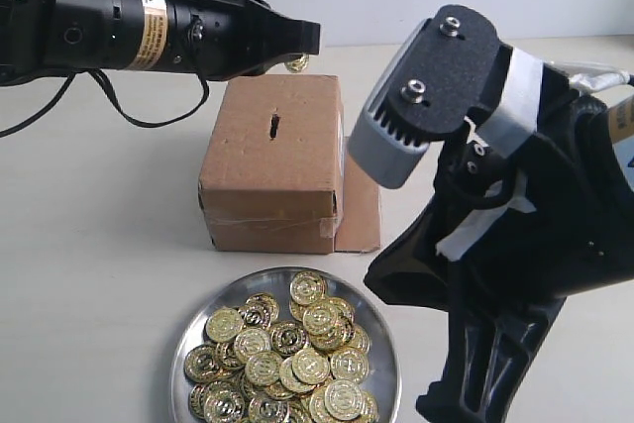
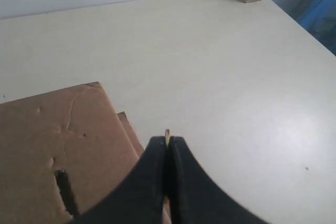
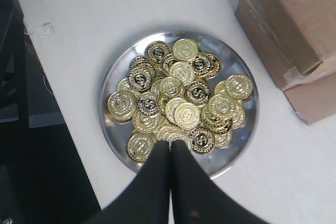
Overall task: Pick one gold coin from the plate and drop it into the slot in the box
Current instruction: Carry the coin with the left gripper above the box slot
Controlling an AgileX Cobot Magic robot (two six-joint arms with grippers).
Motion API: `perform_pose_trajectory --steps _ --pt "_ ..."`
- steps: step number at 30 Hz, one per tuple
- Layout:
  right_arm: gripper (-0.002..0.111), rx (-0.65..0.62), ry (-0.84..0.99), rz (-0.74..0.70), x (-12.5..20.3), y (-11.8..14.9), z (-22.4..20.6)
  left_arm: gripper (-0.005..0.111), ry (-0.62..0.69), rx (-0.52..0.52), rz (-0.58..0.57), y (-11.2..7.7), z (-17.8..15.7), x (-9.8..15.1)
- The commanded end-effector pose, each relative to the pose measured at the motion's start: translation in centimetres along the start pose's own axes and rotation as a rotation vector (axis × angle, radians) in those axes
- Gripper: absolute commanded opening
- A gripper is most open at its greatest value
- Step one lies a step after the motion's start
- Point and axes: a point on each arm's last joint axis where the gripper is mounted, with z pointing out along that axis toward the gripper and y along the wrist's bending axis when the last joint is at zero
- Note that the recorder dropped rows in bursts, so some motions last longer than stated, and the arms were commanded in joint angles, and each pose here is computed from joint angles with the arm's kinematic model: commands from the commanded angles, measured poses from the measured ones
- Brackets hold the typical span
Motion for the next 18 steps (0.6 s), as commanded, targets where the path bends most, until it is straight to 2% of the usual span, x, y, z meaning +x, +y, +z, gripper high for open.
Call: perform_pose_trajectory --steps 1,4,10,14,18 --pt "0.000 0.007 -0.011 -0.012 -0.15 -0.01 -0.22 0.000 -0.040 -0.003 0.023 -0.39 -0.88 -0.75" --pt "0.000 0.007 -0.011 -0.012 -0.15 -0.01 -0.22 0.000 -0.084 0.003 0.068 -0.49 -1.01 -1.15" --pt "0.000 0.007 -0.011 -0.010 -0.15 -0.01 -0.22 0.000 -0.117 -0.077 0.034 -0.05 -0.96 -1.12" --pt "0.000 0.006 -0.012 -0.011 -0.16 0.00 -0.22 0.000 -0.063 -0.162 0.104 0.18 -0.95 -0.65" --pt "0.000 0.004 -0.012 -0.010 -0.16 0.01 -0.22 0.000 0.007 -0.192 0.081 0.21 -1.08 -0.66"
